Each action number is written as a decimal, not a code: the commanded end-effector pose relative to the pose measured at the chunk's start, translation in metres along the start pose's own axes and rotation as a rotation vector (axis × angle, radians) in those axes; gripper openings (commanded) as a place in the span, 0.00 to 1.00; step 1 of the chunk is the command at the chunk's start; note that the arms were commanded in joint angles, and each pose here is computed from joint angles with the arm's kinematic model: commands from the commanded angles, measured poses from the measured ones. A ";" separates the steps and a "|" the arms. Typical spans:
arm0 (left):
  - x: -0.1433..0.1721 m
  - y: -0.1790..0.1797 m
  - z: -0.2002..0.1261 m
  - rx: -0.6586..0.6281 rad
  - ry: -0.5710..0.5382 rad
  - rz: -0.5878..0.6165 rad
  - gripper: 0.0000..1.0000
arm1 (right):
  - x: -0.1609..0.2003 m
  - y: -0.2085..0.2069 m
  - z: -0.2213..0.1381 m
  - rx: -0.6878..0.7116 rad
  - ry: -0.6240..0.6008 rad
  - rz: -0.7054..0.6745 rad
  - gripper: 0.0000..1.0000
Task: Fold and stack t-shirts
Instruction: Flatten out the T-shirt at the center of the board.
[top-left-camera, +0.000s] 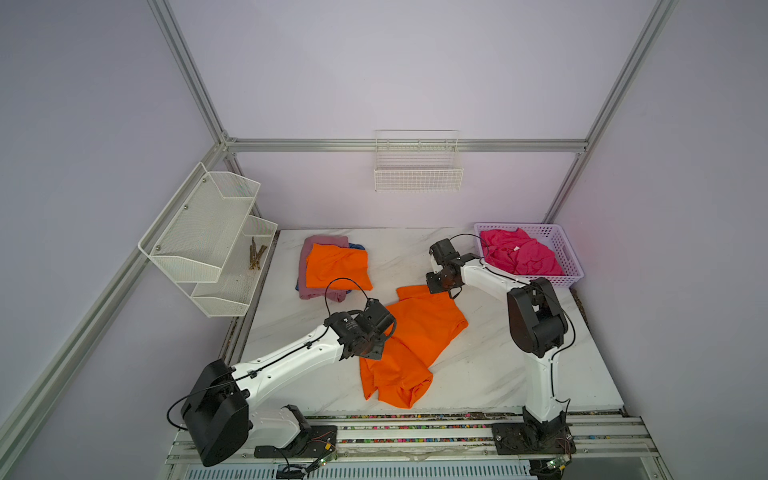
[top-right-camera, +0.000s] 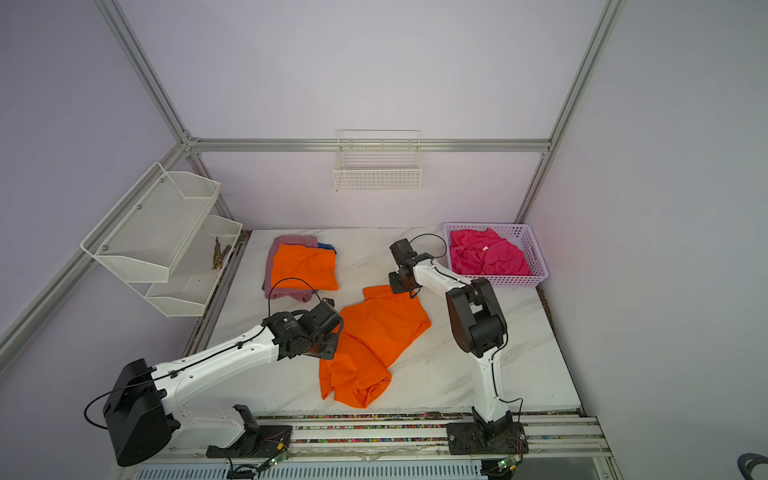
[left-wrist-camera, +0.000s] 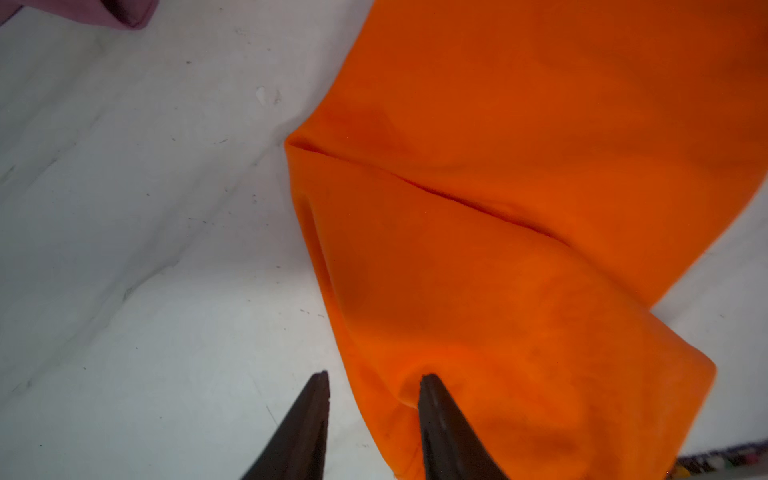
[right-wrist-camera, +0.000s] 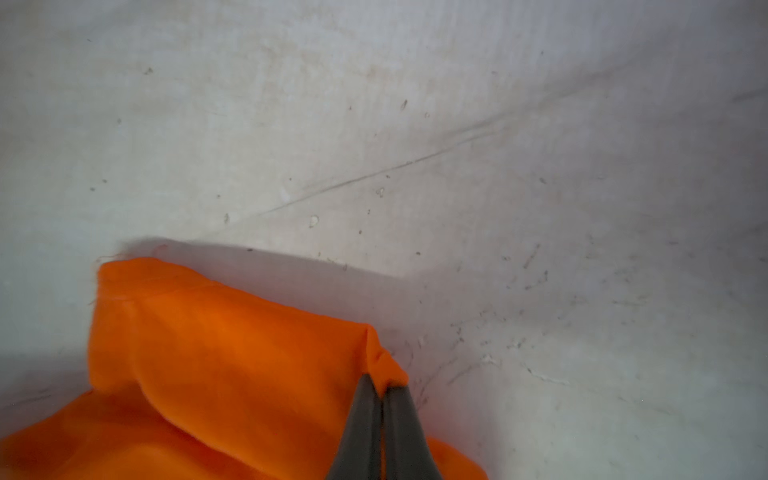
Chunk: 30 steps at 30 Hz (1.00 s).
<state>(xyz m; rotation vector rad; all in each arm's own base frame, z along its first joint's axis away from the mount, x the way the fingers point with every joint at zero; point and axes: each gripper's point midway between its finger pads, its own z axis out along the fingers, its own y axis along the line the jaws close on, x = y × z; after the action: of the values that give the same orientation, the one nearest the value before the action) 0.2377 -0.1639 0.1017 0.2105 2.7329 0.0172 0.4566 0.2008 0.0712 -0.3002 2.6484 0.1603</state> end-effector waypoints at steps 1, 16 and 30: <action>-0.016 0.032 0.029 -0.065 -0.013 -0.036 0.40 | -0.004 -0.006 -0.044 0.009 -0.060 0.004 0.00; -0.090 -0.007 0.076 0.211 -0.072 0.032 0.42 | -0.014 -0.014 -0.183 0.001 -0.277 0.037 0.00; -0.126 -0.045 0.092 0.397 -0.093 0.010 0.40 | -0.077 -0.013 -0.321 -0.049 -0.626 0.114 0.00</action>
<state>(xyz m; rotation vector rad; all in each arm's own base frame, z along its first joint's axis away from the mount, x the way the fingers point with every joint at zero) 0.3638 -0.2183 0.0441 0.3176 2.6991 -0.4626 0.3911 0.1581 0.3538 -0.1518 2.1291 0.2790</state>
